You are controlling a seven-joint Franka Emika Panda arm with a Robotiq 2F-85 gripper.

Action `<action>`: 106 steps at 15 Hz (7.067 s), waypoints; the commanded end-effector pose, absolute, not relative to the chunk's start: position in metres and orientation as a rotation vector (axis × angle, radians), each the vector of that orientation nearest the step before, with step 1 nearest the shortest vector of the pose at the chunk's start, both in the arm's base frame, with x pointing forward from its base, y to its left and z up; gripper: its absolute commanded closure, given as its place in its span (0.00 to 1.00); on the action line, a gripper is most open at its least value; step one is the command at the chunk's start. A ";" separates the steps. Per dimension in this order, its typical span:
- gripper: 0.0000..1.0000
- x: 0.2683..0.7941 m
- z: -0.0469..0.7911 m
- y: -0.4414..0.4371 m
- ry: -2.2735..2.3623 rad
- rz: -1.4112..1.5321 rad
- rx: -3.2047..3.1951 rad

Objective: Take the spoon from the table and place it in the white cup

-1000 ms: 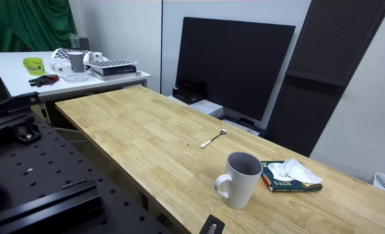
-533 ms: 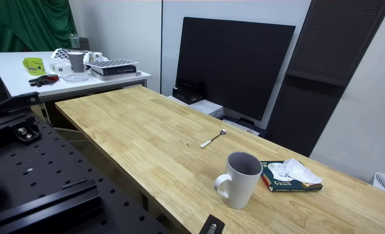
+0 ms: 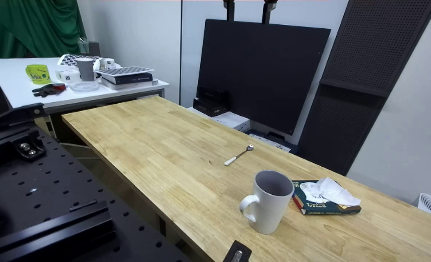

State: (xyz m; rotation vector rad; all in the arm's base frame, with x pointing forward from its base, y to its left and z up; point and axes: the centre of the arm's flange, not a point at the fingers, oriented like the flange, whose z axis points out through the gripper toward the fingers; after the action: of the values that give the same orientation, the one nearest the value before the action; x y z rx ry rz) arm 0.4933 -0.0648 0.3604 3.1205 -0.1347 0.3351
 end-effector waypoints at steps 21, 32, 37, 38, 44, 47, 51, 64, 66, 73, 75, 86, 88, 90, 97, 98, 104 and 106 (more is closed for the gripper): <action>0.00 0.570 0.308 -0.068 -0.121 0.210 3.123; 0.00 0.570 0.307 -0.067 -0.144 0.226 3.121; 0.00 0.570 0.306 -0.066 -0.168 0.224 3.135; 0.00 0.570 0.306 -0.066 -0.164 0.217 3.143; 0.00 0.587 0.272 -0.076 -0.160 0.201 3.149; 0.00 0.586 0.240 -0.084 -0.182 0.163 3.150; 0.00 0.586 0.190 -0.097 -0.203 0.042 3.135; 0.00 0.590 0.134 -0.087 -0.104 0.077 3.147; 0.00 0.590 0.123 -0.082 -0.087 0.079 3.152; 0.00 0.588 0.082 -0.067 -0.052 0.055 3.155; 0.00 0.590 0.075 -0.068 -0.074 0.064 3.143; 0.00 0.581 0.079 -0.068 -0.058 0.051 3.138; 0.00 0.581 0.079 -0.068 -0.058 0.051 3.138; 0.00 0.582 0.079 -0.068 -0.058 0.051 3.137; 0.00 0.598 0.059 -0.074 -0.062 0.165 3.146; 0.00 0.601 0.055 -0.074 -0.059 0.176 3.148; 0.00 0.611 0.027 -0.072 -0.053 0.164 3.149; 0.00 0.614 0.018 -0.072 -0.058 0.150 3.149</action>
State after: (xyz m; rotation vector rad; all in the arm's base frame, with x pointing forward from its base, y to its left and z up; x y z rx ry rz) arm 0.5920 -0.0649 0.0495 3.1395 -0.0526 0.1454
